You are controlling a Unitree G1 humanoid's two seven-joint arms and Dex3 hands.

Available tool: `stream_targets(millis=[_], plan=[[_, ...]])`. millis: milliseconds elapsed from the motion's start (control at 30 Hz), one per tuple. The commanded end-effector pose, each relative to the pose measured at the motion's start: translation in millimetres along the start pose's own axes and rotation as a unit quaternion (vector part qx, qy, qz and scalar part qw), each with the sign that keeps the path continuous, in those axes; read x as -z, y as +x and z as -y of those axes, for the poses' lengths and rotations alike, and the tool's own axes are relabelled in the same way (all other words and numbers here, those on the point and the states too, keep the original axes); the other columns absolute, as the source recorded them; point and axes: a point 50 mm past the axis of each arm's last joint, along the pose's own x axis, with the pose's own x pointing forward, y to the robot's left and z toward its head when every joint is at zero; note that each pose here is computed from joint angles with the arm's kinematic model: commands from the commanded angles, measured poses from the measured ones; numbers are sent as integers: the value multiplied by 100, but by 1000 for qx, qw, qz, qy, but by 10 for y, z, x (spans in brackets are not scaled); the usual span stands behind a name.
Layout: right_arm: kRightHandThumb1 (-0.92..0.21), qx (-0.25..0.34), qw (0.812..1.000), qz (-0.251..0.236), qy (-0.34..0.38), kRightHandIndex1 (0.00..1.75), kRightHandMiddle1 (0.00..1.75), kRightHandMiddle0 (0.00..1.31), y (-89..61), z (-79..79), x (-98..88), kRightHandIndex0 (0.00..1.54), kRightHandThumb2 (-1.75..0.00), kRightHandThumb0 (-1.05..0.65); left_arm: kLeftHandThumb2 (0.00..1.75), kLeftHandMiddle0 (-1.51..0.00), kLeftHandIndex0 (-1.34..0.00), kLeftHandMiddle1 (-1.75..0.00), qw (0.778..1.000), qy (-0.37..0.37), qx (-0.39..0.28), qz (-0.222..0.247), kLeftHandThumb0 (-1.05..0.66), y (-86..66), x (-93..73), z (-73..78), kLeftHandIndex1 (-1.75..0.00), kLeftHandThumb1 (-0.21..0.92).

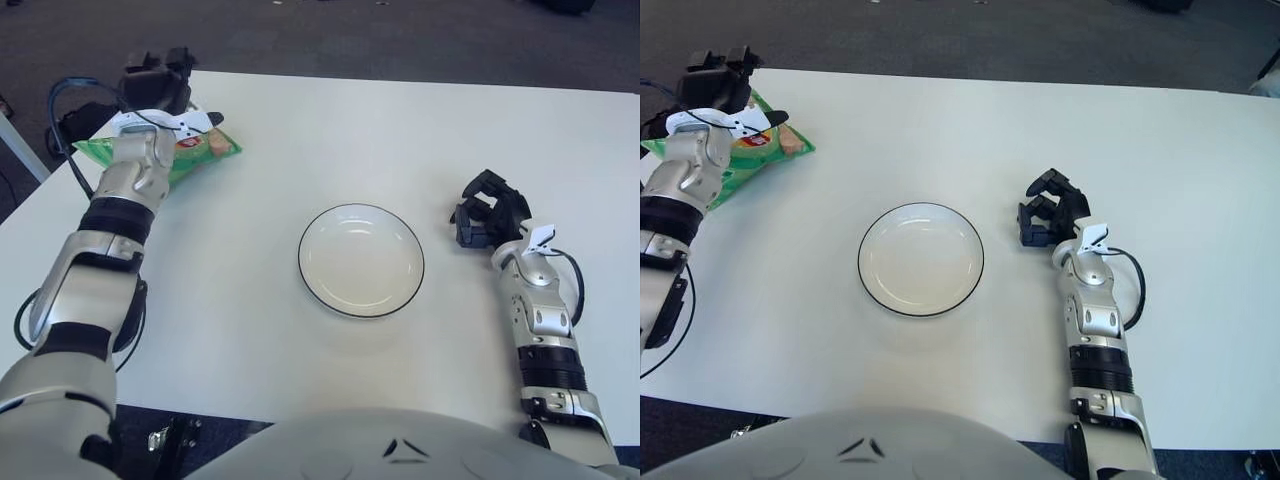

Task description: Put the snack into the plate.

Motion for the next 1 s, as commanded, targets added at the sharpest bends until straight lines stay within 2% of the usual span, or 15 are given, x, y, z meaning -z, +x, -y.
stream_targets(millis=[0,200,400,567,633,967], plan=[[-10,-3,993,-114,2,160,175,54,-184,-15,483,84,-153,-1,71,0,0,-5,1000,26,-4,-14,-104,50,21,-15,-53,92],[-9,-6,993,-114,0,164,175,54,-179,-12,486,83,-155,-1,81,0,0,0,999,28,0,-30,-105,60,58,27,-42,92],[-9,-9,993,-117,-6,165,175,54,-173,-10,489,82,-155,-1,92,0,0,0,996,56,39,-50,-105,-29,230,223,-31,92],[-9,-11,993,-118,-11,165,175,54,-172,-10,488,82,-155,-1,97,0,0,0,995,67,60,-53,-105,-40,241,264,-19,92],[-9,-13,993,-117,-14,163,175,55,-169,-10,485,83,-155,-1,99,0,0,0,994,70,69,-57,-105,-81,252,331,-13,92],[-9,-25,992,-119,-22,161,175,54,-166,-10,480,84,-154,-1,102,0,0,0,989,72,108,-71,-105,-120,283,414,-2,92]])
